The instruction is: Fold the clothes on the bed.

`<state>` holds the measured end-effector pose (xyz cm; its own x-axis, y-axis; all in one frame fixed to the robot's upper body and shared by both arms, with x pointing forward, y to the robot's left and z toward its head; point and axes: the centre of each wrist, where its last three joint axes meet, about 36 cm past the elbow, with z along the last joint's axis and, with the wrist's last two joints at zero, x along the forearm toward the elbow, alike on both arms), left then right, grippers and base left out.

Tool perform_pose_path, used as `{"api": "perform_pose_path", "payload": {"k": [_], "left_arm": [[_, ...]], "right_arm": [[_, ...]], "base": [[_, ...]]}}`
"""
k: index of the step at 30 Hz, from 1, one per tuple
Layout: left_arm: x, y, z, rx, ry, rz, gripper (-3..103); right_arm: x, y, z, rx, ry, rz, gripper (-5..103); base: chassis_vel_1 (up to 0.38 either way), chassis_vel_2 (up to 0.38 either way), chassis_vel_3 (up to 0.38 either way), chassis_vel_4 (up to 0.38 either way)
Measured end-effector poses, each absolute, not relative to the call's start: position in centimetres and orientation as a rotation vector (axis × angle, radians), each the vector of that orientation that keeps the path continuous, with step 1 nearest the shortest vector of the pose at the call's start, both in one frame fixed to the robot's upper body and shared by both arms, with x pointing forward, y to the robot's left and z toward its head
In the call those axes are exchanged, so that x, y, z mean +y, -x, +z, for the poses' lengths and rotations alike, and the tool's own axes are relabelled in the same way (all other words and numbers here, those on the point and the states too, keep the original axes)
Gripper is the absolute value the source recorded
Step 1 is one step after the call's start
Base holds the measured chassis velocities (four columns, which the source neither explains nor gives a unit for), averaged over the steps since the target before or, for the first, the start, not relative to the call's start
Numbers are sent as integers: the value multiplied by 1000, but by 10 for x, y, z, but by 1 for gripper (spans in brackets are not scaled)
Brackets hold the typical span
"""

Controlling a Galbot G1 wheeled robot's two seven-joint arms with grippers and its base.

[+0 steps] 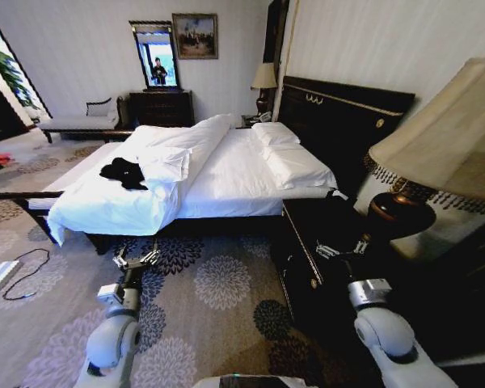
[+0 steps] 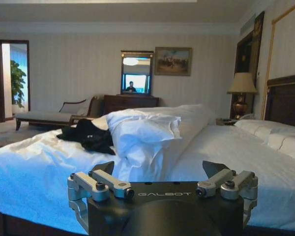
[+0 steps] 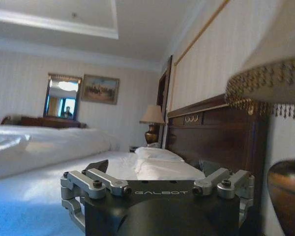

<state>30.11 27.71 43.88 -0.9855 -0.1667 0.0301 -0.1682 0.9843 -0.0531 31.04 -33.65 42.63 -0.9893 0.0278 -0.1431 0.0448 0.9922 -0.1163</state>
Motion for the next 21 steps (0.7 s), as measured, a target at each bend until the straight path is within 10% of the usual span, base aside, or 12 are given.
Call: {"api": "perform_pose_path", "payload": {"k": [21], "left_arm": [[277, -275, 439, -3057, -440, 194, 100]], "right_arm": [[-308, -305, 407, 2958, -270, -150, 100]], "base": [[0, 0, 0, 0]]}}
